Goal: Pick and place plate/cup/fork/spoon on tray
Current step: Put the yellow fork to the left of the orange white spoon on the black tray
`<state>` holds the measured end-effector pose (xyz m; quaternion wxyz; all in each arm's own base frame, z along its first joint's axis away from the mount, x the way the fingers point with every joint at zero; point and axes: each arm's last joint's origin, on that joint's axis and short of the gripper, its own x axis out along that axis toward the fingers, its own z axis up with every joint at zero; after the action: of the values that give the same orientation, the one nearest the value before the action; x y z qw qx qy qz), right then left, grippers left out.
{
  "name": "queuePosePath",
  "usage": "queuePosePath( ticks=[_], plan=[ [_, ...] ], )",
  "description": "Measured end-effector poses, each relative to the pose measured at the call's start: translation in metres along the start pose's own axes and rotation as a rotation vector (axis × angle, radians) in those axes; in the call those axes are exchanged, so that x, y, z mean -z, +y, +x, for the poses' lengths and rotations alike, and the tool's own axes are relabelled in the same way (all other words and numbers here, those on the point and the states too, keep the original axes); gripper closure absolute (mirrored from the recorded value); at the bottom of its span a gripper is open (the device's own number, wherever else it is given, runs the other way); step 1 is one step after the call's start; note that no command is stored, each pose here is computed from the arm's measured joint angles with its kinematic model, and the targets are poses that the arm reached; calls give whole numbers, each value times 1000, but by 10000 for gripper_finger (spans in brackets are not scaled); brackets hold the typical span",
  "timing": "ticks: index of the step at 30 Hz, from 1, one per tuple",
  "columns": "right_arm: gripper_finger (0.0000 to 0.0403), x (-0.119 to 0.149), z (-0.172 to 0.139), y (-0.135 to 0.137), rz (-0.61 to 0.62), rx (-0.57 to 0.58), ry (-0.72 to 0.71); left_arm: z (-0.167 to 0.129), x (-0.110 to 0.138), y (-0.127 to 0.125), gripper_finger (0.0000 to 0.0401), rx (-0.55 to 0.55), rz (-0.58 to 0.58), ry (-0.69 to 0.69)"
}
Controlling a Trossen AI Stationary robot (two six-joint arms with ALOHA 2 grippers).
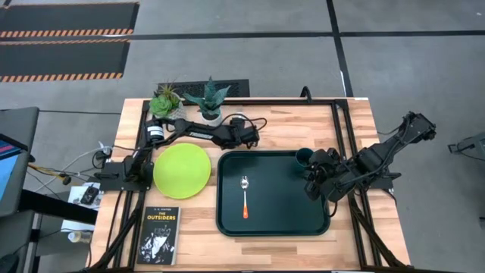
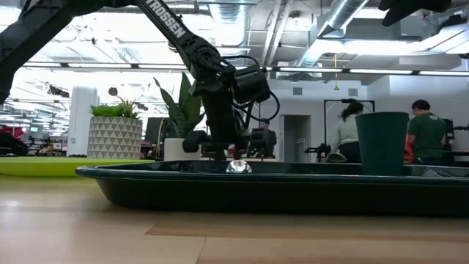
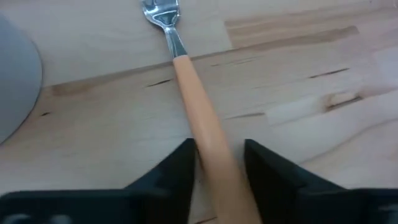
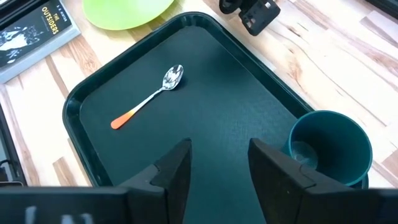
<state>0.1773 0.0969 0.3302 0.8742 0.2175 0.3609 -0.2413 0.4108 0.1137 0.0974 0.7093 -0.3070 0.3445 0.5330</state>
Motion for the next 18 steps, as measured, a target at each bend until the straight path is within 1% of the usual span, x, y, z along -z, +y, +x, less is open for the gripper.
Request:
queuePosePath(
  ticks=[3, 4, 10, 13, 18],
  plan=[
    [224, 0, 0, 0, 0, 0, 0, 0, 0, 0, 340, 5, -1, -2],
    [224, 0, 0, 0, 1, 0, 0, 0, 0, -1, 348, 9, -1, -1],
    [226, 0, 0, 0, 8, 1, -2, -5, -4, -2, 348, 48, 51, 11],
    [226, 0, 0, 0, 7, 1, -3, -14, -11, -2, 348, 77, 62, 4],
    [226, 0, 0, 0, 7, 3, -5, -35, -18, -3, 348, 150, 83, 33]
  ],
)
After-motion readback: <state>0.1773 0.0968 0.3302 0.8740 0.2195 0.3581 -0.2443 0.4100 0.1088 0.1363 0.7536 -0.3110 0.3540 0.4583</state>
